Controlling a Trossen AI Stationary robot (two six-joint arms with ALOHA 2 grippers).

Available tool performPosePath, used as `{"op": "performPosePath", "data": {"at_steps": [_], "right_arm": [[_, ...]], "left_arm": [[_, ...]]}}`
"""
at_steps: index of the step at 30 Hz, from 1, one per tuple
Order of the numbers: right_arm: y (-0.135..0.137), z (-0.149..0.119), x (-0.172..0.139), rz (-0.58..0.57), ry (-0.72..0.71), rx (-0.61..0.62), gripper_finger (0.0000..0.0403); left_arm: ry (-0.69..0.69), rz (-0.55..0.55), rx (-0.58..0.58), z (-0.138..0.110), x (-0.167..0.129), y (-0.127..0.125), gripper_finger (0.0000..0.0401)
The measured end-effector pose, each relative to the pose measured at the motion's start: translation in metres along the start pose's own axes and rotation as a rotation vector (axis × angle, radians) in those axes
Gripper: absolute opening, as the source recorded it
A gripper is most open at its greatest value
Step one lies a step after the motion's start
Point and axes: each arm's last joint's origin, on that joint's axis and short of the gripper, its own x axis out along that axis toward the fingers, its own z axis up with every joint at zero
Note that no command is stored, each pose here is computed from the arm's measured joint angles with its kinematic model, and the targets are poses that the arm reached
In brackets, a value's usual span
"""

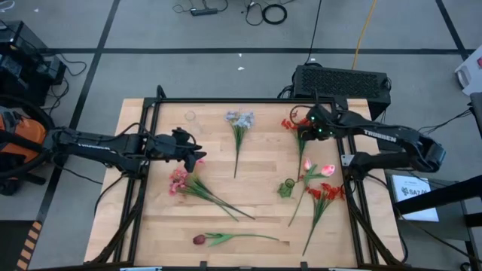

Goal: Sort flowers into vase by color
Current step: Put the top red flowers into the transparent vase

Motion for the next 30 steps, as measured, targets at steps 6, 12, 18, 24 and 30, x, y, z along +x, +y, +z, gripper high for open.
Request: {"op": "performPosePath", "data": {"at_steps": [6, 12, 18, 24, 30], "right_arm": [[0.006, 0.003, 0.018, -0.022, 0.035, -0.04, 0.0176], [0.013, 0.003, 0.037, -0.041, 0.078, -0.062, 0.0224], [0.02, -0.002, 0.063, -0.107, 0.135, -0.105, 0.0237], [0.033, -0.002, 0.08, -0.047, 0.116, -0.188, 0.0169], [0.04, 0.001, 0.076, 0.017, 0.052, -0.269, 0.0016]], "left_arm": [[-0.011, 0.022, 0.131, 0.0, 0.0, 0.001, 0.0193], [-0.011, 0.022, 0.134, 0.0, 0.0, 0.001, 0.0193], [-0.015, 0.028, 0.133, 0.0, 0.0, 0.001, 0.0193], [-0.019, 0.034, 0.132, 0.001, 0.0, 0.001, 0.0193], [-0.03, 0.049, 0.127, 0.001, 0.0, 0.001, 0.0193]]}}
